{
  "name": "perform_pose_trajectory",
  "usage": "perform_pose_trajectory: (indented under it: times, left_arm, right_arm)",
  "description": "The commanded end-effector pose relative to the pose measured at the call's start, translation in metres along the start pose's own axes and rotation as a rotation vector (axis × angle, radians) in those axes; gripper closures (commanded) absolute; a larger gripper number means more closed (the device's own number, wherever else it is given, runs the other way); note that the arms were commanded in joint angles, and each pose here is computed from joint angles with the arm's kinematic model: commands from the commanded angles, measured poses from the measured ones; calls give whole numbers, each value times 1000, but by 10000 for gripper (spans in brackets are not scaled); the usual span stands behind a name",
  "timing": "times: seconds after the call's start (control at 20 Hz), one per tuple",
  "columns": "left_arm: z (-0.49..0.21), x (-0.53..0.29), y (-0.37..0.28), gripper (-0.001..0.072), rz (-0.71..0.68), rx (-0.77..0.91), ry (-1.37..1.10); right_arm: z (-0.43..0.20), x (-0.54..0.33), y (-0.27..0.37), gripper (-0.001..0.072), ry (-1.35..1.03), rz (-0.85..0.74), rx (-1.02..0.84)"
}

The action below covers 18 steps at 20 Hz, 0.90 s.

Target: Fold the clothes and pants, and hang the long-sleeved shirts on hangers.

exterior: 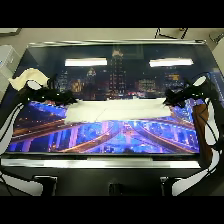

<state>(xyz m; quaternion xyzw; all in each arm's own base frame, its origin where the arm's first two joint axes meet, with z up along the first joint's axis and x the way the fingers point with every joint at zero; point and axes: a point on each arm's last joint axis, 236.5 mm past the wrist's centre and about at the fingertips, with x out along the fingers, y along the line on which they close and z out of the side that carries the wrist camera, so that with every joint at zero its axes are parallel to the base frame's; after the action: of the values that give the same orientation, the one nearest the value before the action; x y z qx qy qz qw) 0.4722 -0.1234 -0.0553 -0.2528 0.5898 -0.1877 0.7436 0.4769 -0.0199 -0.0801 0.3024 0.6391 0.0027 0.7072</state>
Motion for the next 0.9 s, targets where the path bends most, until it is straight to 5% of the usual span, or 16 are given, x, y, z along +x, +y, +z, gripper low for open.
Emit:
perform_pose_trajectory:
  times: [0.0, 0.05, 0.1, 0.15, 0.5, 0.6, 0.7, 0.75, 0.8, 0.85]
  left_arm:
    - [-8, 13, 7, 429, -7, -33, 53]
    - [-8, 6, 6, 240, -15, -28, 64]
    - [-6, -5, 5, 168, -23, -28, 68]
    - [-3, -18, 4, 168, -30, -25, 64]
    - [16, -89, -31, 170, -46, 51, -76]
    - [15, -99, -50, 170, -62, 82, -99]
    - [13, -102, -71, 173, -97, 105, -108]
    - [11, -100, -79, 188, -113, 112, -105]
    - [9, -94, -87, 191, -124, 122, -98]
    - [7, -85, -95, 271, -127, 137, -92]
  right_arm:
    - [3, 4, 3, 622, -3, 25, 37]
    - [3, -3, 1, 451, 1, 26, 38]
    - [4, -12, -4, 171, 4, 24, 41]
    - [4, -19, -13, 46, 6, 23, 44]
    - [-14, -2, -22, 10, 129, 114, 64]
    - [-21, 11, -13, 94, 165, 128, 66]
    - [-28, 18, -1, 338, 192, 135, 43]
    - [-27, 17, 7, 565, 184, 154, 17]
    - [-26, 10, 19, 671, 172, 198, -4]
    - [-27, 0, 30, 671, 160, 232, -36]
